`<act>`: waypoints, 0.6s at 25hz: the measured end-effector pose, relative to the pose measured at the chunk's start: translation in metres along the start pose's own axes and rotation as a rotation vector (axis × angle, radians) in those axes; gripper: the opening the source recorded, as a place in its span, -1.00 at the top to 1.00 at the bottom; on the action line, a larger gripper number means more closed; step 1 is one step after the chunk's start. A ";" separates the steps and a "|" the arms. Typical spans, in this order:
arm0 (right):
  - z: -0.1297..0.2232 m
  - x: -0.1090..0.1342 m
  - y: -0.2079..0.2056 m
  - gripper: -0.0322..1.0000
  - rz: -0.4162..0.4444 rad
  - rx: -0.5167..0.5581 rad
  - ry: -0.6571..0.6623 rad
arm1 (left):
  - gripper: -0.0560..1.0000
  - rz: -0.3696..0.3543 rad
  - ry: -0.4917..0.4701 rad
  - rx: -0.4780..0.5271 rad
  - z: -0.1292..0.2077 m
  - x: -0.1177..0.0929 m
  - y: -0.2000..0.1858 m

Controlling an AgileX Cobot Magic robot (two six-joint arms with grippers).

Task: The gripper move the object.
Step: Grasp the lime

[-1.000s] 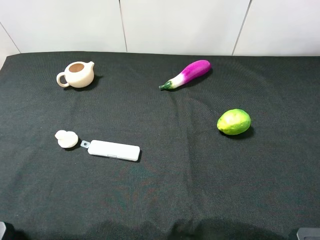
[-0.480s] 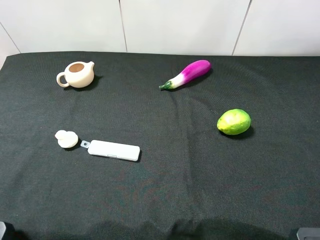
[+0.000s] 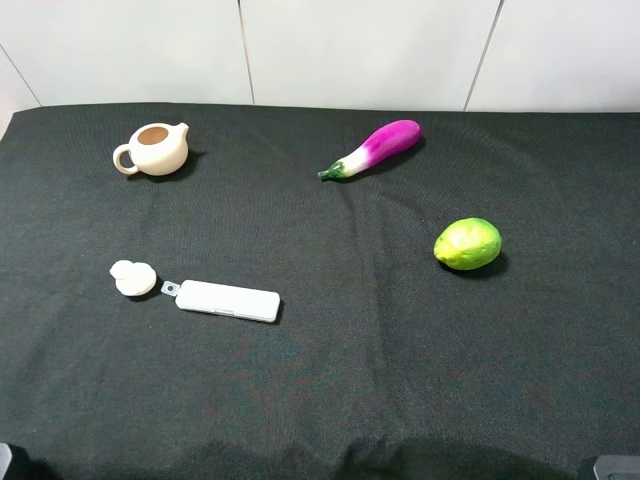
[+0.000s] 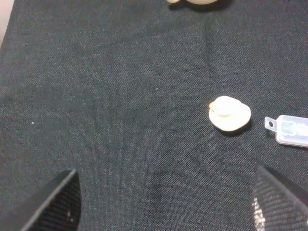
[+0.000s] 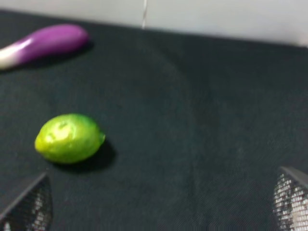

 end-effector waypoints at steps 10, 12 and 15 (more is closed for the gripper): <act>-0.059 0.004 0.032 -0.41 -0.028 0.178 0.030 | -0.55 0.000 0.000 -0.001 0.000 0.000 0.000; -0.071 0.005 0.043 -0.41 -0.034 0.223 0.039 | -0.55 0.000 0.000 -0.001 0.000 0.000 0.000; -0.088 0.007 0.059 -0.41 -0.046 0.284 0.054 | -0.55 0.000 0.000 -0.001 0.000 0.000 0.000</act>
Point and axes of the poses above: a point on each arm's last joint axis where the gripper is mounted, y pointing out along that axis toward the gripper, x along the wrist's bending axis when the last joint is at zero, z = x × y, the point moved 3 cm from there along y, pointing out along that axis toward the gripper, and after that the axes turned 5 degrees about y, right-handed, at the moved point
